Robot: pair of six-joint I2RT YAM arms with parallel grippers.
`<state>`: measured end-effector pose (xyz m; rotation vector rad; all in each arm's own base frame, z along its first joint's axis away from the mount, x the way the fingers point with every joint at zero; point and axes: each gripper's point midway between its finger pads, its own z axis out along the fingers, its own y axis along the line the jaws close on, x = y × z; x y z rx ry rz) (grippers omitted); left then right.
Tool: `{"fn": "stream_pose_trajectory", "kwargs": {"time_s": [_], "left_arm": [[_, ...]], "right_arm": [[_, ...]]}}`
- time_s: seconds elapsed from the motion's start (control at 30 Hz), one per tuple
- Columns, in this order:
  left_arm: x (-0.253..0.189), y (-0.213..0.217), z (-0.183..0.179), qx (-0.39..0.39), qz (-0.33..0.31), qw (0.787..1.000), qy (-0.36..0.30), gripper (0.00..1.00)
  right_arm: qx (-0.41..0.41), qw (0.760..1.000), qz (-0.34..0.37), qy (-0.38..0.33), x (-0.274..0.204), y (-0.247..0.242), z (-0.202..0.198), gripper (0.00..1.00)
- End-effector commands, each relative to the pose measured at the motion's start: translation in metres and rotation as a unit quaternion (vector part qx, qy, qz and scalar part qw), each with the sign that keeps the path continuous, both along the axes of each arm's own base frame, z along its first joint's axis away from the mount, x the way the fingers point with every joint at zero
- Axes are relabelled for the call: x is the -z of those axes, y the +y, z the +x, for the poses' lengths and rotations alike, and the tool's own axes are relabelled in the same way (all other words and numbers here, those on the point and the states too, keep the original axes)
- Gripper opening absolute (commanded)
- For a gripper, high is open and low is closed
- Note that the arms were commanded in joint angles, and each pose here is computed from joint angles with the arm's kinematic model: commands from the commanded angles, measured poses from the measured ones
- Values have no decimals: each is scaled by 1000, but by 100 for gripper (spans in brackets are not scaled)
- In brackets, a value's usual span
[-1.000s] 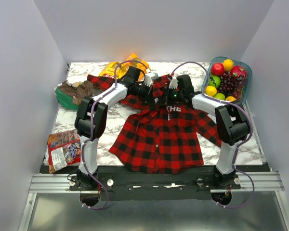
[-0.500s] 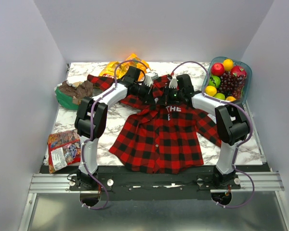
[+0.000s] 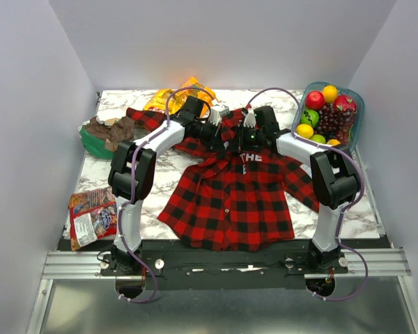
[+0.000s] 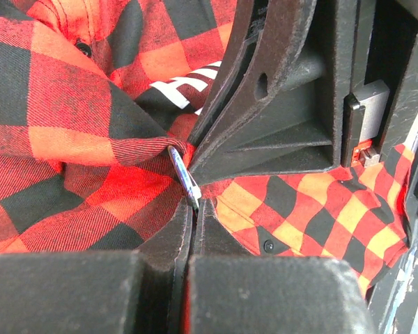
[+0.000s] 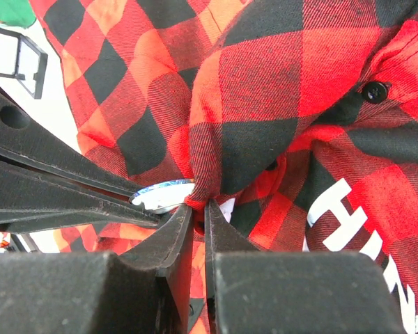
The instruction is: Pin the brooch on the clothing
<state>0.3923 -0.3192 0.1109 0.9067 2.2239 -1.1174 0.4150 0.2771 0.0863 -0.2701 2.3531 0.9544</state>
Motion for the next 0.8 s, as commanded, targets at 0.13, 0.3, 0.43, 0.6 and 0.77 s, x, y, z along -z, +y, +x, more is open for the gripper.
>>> {"fn": "stream_pose_trajectory", "kwargs": {"time_s": [0.13,0.3,0.43,0.6,0.77], "left_arm": [[-26,-45,-82,122,-72,986,90,0],[-25,-48,-86,129,-74,984,94,0],[-24,-52,-90,137,-74,983,93,0],[-20,-50,-86,124,-58,987,86,0],[-17,-34,-70,107,-54,990,77,0]], "right_arm": [[27,997,12,-72,-23,16,43,17],[27,997,15,-68,-22,18,42,17],[25,998,15,-64,-22,22,43,17],[14,998,19,-57,-20,25,34,18],[22,997,3,-70,-30,11,23,20]]}}
